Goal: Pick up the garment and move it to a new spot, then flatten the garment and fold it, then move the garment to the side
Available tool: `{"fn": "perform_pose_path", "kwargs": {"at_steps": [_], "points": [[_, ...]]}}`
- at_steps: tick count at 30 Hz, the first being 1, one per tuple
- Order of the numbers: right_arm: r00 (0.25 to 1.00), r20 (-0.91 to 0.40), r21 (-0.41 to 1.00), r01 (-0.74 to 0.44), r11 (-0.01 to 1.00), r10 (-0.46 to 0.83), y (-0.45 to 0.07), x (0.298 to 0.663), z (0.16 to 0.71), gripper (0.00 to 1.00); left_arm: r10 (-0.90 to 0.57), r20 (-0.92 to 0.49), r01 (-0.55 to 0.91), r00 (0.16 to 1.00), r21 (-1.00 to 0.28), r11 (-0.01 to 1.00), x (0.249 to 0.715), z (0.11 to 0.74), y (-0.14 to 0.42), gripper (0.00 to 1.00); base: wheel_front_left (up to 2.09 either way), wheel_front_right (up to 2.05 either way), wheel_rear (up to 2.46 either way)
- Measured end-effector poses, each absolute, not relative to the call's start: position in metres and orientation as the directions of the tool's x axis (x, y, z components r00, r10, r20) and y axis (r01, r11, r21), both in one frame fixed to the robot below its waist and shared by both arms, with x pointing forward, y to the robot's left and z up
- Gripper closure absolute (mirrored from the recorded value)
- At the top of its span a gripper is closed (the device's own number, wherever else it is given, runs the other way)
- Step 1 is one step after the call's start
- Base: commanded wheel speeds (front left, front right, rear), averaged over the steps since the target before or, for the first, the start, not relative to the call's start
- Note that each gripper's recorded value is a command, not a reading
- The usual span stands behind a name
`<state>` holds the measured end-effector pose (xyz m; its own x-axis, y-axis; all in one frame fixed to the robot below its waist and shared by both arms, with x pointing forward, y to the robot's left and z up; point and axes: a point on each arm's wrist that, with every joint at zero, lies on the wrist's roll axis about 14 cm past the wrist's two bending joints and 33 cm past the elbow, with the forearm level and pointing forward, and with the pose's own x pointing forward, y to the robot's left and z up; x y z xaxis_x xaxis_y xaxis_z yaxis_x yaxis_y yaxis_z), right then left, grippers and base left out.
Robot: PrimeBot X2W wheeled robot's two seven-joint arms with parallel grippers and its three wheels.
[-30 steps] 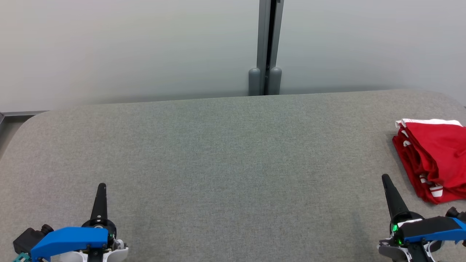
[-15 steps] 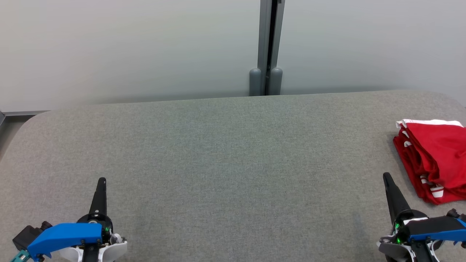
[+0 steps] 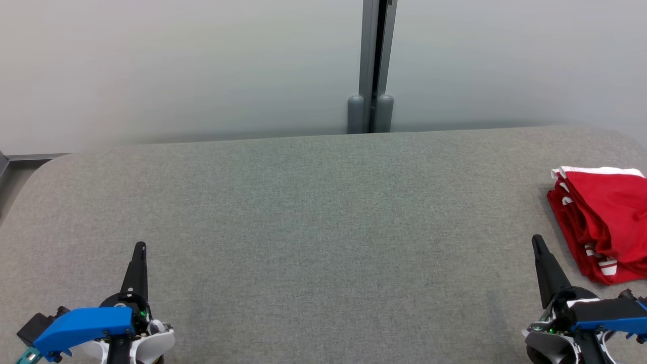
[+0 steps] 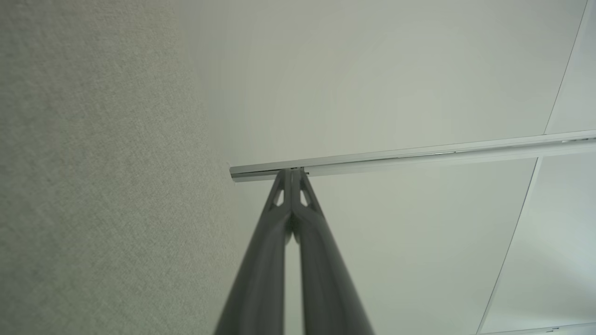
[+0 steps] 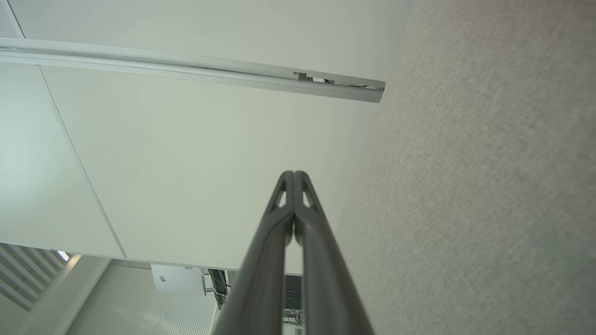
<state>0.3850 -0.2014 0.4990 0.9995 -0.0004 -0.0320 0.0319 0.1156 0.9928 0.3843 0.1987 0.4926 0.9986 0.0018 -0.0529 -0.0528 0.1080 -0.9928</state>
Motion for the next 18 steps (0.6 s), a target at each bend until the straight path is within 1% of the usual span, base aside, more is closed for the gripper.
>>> {"fn": "perform_pose_path", "kwargs": {"at_steps": [18], "points": [[1.000,-0.013,1.000,0.013,-0.001,0.000,-0.200,0.387,0.503,1.00,0.001,-0.015,-0.015,1.000,-1.000,-0.003,0.388,0.503,0.201,1.00,0.00,0.00,0.00]]}}
